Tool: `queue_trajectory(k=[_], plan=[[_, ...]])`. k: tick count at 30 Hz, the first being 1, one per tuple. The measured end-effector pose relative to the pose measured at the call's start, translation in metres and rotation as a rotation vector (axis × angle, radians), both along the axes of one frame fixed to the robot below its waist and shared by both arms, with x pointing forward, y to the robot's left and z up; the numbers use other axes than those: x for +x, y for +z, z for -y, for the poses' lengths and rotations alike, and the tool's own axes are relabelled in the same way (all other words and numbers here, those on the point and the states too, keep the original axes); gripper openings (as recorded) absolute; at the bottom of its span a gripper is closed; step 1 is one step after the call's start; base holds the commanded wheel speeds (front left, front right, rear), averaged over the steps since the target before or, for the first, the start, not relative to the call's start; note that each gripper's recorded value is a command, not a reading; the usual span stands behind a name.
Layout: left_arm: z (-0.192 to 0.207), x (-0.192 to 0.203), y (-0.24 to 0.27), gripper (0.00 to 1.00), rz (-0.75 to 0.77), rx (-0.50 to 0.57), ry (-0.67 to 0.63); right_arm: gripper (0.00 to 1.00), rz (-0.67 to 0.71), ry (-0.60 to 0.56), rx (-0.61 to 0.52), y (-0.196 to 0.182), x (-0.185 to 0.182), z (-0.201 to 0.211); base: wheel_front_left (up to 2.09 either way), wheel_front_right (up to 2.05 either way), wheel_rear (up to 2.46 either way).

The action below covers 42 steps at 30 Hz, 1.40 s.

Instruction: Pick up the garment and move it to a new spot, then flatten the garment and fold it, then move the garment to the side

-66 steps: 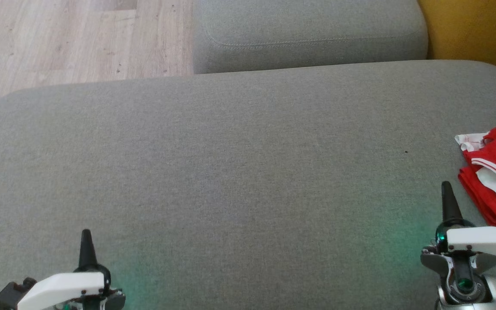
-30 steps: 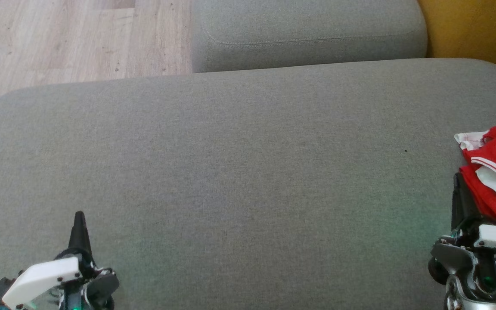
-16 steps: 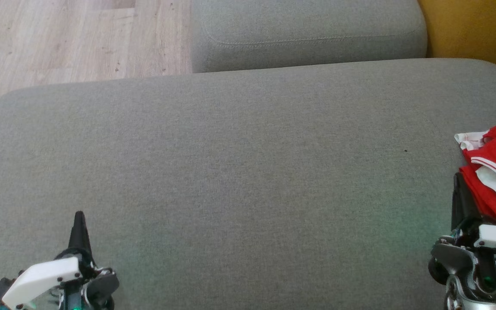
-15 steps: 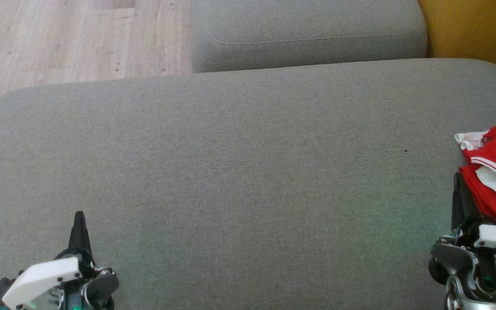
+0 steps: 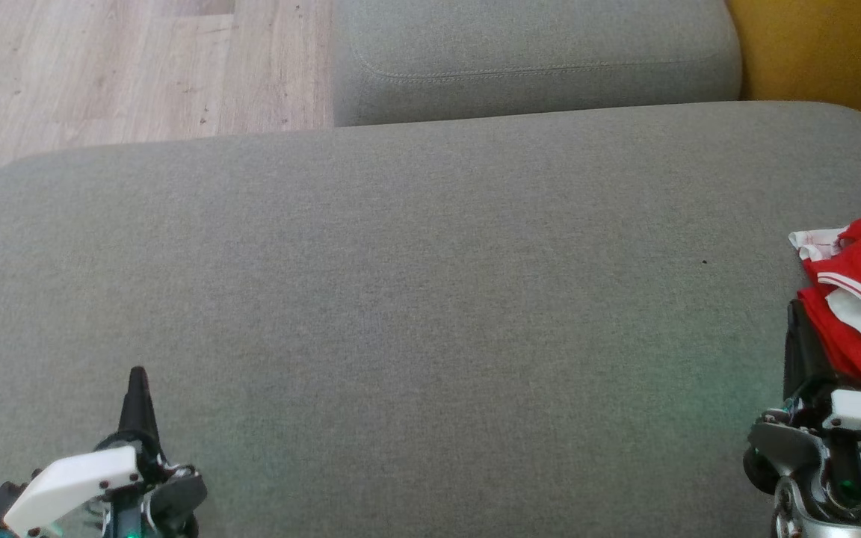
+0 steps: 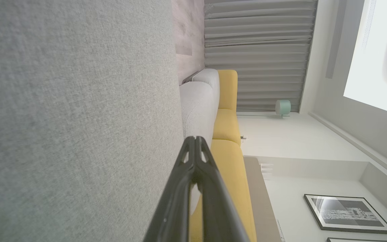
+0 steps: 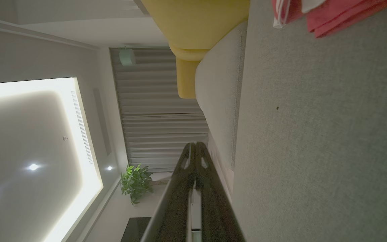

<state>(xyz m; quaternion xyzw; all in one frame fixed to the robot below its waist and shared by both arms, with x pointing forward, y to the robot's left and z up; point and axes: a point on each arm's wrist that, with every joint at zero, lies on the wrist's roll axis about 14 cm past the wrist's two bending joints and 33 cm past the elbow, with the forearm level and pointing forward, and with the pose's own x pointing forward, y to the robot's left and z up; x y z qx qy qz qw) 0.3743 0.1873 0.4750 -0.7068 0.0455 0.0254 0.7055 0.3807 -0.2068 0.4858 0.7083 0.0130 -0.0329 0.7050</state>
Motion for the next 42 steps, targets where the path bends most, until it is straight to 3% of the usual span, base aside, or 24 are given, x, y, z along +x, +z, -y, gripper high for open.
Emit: queue_trajectory(k=[42], plan=[[0.0000, 0.0000, 0.0000, 0.00, 0.000, 0.000, 0.000, 0.00, 0.000, 0.000, 0.000, 0.0001, 0.0000, 0.0000, 0.00, 0.00, 0.00]])
